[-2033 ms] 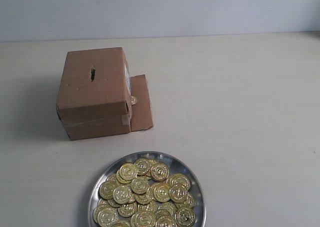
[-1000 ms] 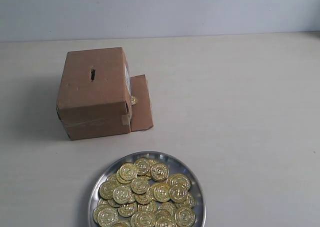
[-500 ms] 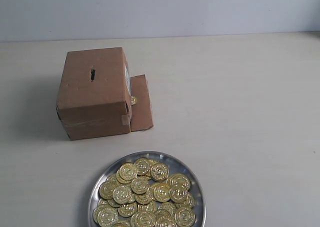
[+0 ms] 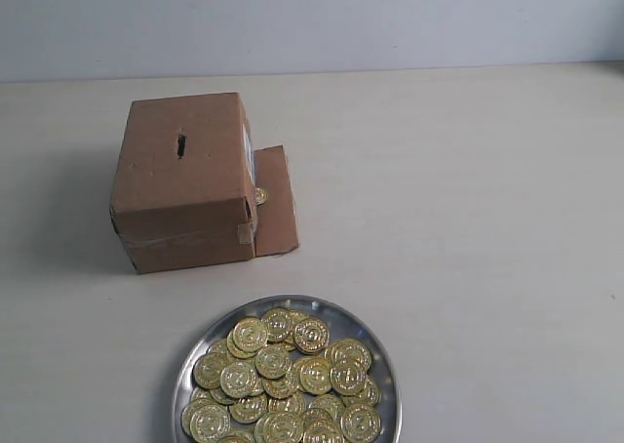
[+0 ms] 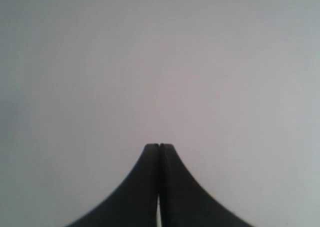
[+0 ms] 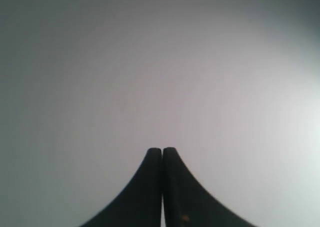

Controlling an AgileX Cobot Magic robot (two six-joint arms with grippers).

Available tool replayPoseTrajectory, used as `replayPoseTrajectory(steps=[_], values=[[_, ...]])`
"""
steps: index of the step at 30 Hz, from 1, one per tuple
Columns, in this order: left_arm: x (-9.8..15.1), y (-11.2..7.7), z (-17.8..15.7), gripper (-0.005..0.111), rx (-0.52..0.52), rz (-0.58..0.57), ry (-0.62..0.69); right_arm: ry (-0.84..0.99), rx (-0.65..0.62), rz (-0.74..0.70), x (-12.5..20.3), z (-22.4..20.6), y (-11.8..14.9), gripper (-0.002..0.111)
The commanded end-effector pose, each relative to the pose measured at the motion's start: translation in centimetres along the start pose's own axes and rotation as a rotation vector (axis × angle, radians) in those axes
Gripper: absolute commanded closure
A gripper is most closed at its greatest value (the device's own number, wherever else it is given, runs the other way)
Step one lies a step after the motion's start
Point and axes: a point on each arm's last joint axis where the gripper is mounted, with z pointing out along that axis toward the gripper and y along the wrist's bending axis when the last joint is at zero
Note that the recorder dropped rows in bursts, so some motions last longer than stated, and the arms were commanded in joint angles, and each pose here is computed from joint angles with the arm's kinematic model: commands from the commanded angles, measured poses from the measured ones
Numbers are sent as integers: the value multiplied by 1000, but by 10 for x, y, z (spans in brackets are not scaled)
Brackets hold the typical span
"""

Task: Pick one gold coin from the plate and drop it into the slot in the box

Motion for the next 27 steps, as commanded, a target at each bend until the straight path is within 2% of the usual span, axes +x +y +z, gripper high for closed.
replayPoseTrajectory(steps=[1, 5, 7, 9, 10, 11, 12, 13, 15, 19, 21, 25, 27], values=[[3, 1, 1, 107, -14, 10, 21, -20, 7, -8, -4, -7, 0, 108], [13, 4, 6, 107, -34, 19, 71, 122, -37, -7, 11, -8, 4, 108], [29, 3, 19, 107, -6, 34, 56, 198, -56, -6, 31, -4, 9, 108], [51, -1, 36, 107, 75, 50, -25, 196, -47, -4, 55, 1, 14, 108], [70, -2, 46, 107, 138, 57, -80, 173, -33, -3, 74, 5, 17, 108], [82, -2, 50, 107, 157, 60, -84, 168, -29, -3, 82, 6, 19, 108], [106, -1, 56, 107, 197, 63, -96, 180, -26, -3, 104, 6, 23, 108], [115, 0, 57, 107, 211, 64, -101, 193, -26, -3, 116, 5, 26, 108], [166, 10, 61, 107, 204, 76, 1, 243, -31, -3, 155, -4, 34, 108], [218, 22, 57, 107, 197, 89, 119, 398, -67, -2, 214, -33, 49, 108], [239, 27, 53, 107, 204, 127, 166, 484, -88, -3, 242, -48, 55, 108], [263, 30, 46, 107, 257, 210, 191, 567, -105, -3, 272, -66, 63, 108], [275, 32, 41, 107, 267, 206, 217, 598, -112, -3, 283, -73, 65, 108]])
